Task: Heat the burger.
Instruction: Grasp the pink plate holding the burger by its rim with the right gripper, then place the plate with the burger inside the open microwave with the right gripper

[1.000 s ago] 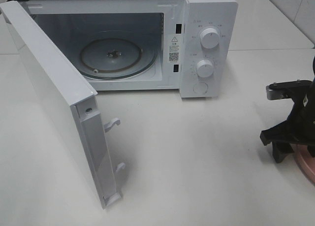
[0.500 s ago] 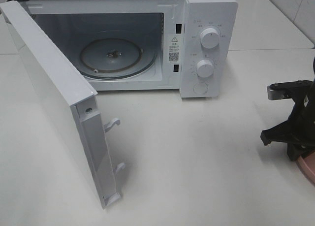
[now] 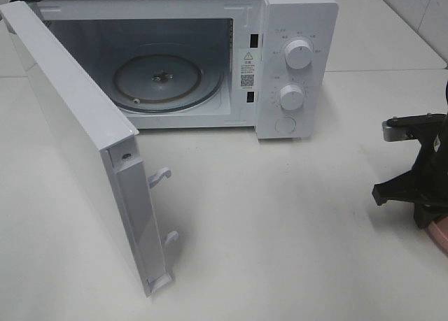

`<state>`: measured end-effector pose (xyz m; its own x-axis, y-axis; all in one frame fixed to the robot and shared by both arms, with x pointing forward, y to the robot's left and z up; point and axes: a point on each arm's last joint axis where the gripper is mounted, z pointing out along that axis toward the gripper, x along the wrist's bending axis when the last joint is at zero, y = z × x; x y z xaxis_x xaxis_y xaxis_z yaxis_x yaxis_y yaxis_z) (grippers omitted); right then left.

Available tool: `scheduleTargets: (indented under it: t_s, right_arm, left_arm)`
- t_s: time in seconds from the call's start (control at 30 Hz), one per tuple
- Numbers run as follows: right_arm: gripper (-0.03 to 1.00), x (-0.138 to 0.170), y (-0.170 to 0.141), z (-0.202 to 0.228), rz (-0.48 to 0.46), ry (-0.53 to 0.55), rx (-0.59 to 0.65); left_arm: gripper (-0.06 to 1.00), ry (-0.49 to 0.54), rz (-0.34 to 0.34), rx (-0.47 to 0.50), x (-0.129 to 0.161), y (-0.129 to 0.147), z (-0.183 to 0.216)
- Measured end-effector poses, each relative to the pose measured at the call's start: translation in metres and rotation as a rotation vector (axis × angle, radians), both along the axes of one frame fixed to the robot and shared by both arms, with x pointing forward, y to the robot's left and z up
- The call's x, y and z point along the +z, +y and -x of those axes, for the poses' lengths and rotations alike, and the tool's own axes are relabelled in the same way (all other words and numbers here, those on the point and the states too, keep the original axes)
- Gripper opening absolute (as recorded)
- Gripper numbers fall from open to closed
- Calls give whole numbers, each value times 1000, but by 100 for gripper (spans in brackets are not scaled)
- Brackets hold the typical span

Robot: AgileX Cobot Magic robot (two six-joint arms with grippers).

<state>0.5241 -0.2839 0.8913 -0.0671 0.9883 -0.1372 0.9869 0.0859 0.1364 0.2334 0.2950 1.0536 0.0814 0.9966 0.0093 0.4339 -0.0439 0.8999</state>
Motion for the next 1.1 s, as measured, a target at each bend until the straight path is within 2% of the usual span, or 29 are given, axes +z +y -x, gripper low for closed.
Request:
scheduleTargets:
  t_s: [0.43, 0.73, 1.1]
  right_arm:
    - [2, 27, -10, 5, 98, -52, -72]
    - [2, 32, 7, 10, 208, -53, 5]
    - [2, 33, 24, 19, 280, -7, 55]
  left_arm:
    - [99, 0, 0, 0, 0, 0, 0]
    - [99, 0, 0, 0, 0, 0, 0]
    - [99, 0, 0, 0, 0, 0, 0]
